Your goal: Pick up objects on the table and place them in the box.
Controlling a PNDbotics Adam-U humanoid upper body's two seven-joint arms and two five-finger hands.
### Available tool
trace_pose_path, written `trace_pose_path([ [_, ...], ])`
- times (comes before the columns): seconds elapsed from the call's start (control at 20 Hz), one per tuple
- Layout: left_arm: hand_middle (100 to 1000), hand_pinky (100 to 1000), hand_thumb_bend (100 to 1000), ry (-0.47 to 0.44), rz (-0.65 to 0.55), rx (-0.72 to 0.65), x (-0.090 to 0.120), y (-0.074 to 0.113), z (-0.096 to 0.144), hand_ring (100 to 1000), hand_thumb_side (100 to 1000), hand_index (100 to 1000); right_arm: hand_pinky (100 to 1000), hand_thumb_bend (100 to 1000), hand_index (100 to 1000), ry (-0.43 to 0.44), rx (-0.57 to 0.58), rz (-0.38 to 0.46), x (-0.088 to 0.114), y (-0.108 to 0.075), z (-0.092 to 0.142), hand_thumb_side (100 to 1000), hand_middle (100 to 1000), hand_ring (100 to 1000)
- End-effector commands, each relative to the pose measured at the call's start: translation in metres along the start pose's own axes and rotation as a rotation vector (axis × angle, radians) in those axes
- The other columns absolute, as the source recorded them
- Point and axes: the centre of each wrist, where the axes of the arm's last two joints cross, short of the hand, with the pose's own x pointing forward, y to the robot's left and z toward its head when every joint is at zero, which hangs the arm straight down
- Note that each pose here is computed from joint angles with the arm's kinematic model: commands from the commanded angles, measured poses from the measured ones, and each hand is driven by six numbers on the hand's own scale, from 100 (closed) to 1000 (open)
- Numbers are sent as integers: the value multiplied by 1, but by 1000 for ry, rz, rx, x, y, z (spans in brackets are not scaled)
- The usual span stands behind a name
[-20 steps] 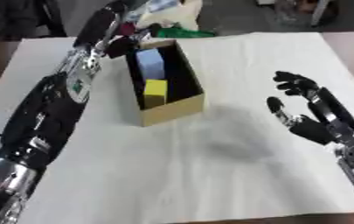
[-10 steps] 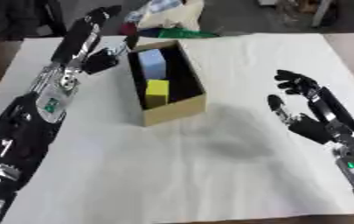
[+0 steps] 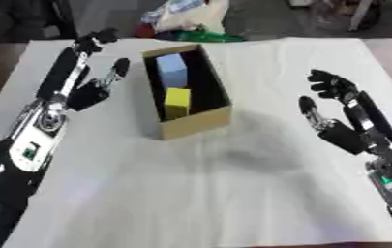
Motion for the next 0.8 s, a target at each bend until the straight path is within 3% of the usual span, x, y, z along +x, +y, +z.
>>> trace_pose_path([
  [0.05, 780, 817, 337, -33, 27, 20, 12, 13, 6, 853, 966, 944, 796, 216, 949, -27, -22, 5, 6, -8, -4, 766, 835, 819],
  [0.4, 778, 817, 333, -16, 121, 13, 30, 24, 19, 853, 968, 943, 795, 213, 949, -28, -19, 3, 6, -7, -4, 763, 834, 818],
  [0.8, 778, 817, 327, -12, 226, -8, 34, 33, 19, 853, 975, 944, 795, 209, 949, -25, -20, 4, 6, -7, -4, 762, 834, 818],
])
